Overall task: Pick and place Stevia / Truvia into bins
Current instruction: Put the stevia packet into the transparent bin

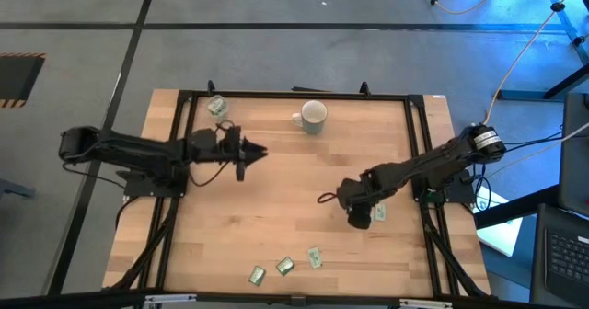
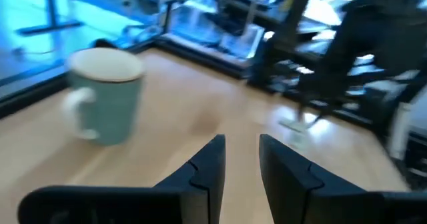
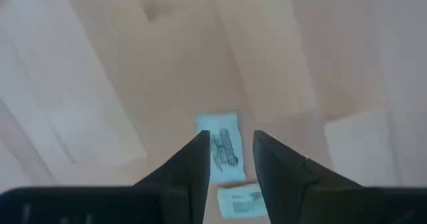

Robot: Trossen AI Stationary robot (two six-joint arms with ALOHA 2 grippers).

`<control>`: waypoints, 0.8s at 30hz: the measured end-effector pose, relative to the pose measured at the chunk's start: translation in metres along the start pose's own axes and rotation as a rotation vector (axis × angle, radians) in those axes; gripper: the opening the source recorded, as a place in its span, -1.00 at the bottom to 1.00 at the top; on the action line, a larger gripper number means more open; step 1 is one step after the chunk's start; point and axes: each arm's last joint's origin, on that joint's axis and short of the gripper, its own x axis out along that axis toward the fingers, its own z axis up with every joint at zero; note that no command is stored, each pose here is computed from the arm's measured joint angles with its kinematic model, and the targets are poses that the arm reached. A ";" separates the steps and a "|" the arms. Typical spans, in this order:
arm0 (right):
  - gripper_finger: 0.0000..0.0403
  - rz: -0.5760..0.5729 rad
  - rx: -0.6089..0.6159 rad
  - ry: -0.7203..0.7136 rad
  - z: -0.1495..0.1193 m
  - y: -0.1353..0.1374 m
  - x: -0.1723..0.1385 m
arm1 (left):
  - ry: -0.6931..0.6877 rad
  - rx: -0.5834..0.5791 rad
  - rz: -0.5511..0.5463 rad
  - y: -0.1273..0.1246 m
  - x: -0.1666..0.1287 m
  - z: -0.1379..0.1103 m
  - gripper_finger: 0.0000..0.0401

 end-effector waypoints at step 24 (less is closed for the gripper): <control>-0.67 0.055 -0.116 0.007 -0.035 -0.015 0.062 | 0.002 0.012 -0.069 -0.017 -0.003 -0.011 -0.57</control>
